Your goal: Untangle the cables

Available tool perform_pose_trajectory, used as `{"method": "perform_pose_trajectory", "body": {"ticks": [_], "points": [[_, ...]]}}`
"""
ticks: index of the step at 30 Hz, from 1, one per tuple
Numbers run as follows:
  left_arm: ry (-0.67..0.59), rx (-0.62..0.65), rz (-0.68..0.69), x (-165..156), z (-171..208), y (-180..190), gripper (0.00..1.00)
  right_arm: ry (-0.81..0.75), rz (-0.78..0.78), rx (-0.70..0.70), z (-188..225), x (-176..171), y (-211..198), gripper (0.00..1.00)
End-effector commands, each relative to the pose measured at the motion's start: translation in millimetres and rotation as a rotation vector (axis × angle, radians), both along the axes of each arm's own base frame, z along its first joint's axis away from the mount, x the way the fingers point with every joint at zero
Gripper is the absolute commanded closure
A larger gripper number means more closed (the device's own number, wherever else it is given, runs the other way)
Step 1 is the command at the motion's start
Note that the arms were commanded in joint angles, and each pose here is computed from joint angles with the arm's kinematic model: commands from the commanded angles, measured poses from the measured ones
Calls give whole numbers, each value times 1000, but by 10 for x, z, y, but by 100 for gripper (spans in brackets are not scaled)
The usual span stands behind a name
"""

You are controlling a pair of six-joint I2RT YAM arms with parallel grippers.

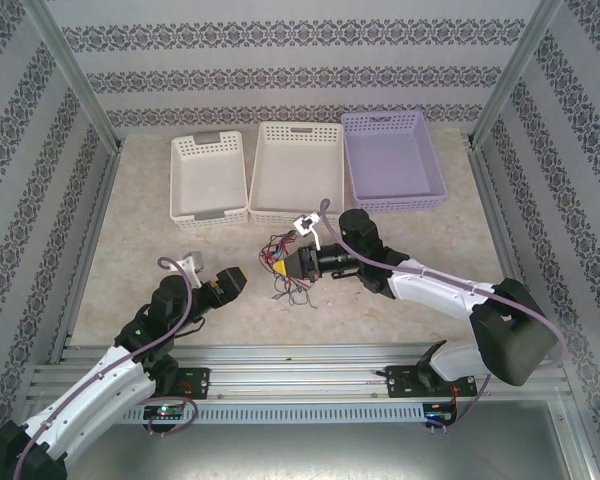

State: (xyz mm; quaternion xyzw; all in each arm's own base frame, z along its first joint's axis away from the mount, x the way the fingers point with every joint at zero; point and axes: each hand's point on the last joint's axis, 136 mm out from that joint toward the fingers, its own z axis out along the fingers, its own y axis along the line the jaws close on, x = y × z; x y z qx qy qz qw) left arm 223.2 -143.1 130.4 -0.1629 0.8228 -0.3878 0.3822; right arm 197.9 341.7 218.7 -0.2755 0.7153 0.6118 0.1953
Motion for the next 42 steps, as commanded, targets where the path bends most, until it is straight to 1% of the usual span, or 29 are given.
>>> {"method": "perform_pose_trajectory", "body": {"ticks": [1, 4, 7, 9, 11, 14, 17, 24, 26, 29, 30, 32, 34, 35, 36, 37, 39, 42], "points": [[-45, -120, 5, 81, 266, -115, 0, -113, 160, 135, 334, -288, -43, 100], [-44, -192, 29, 129, 369, -138, 0, -136, 178, 133, 282, -341, -73, 100], [-65, -318, 53, 169, 526, -161, 0, -135, 196, 128, 203, -377, -86, 100], [-90, -401, 45, 181, 653, -198, 3, -135, 204, 132, 176, -397, -88, 100], [-91, -431, 11, 177, 765, -269, 7, -139, 214, 134, 163, -423, -85, 100], [-76, -469, -61, 162, 875, -421, 8, -154, 225, 144, 179, -450, -78, 100], [-55, -530, -100, 141, 882, -536, 14, -169, 216, 149, 194, -434, -71, 100], [-35, -602, -92, 130, 864, -599, 19, -195, 230, 169, 240, -473, -28, 100], [-45, -620, -85, 147, 903, -599, 23, -195, 244, 171, 225, -504, -4, 100], [-48, -651, -86, 165, 926, -623, 34, -200, 244, 176, 212, -518, 18, 100], [-46, -664, -85, 172, 923, -630, 36, -205, 245, 180, 215, -527, 26, 100], [-48, -686, -95, 173, 923, -659, 40, -219, 243, 189, 229, -528, 53, 100], [-43, -703, -107, 167, 923, -697, 48, -227, 241, 195, 233, -530, 70, 100], [-44, -707, -116, 161, 933, -719, 49, -235, 231, 198, 240, -518, 72, 100], [-42, -711, -124, 150, 938, -742, 49, -244, 220, 201, 243, -502, 72, 100], [-41, -712, -130, 141, 940, -760, 47, -257, 201, 204, 252, -477, 71, 100], [-34, -710, -136, 121, 930, -786, 34, -288, 173, 218, 280, -458, 62, 100], [-35, -717, -127, 110, 927, -766, 30, -318, 156, 230, 315, -444, 50, 100]]}}
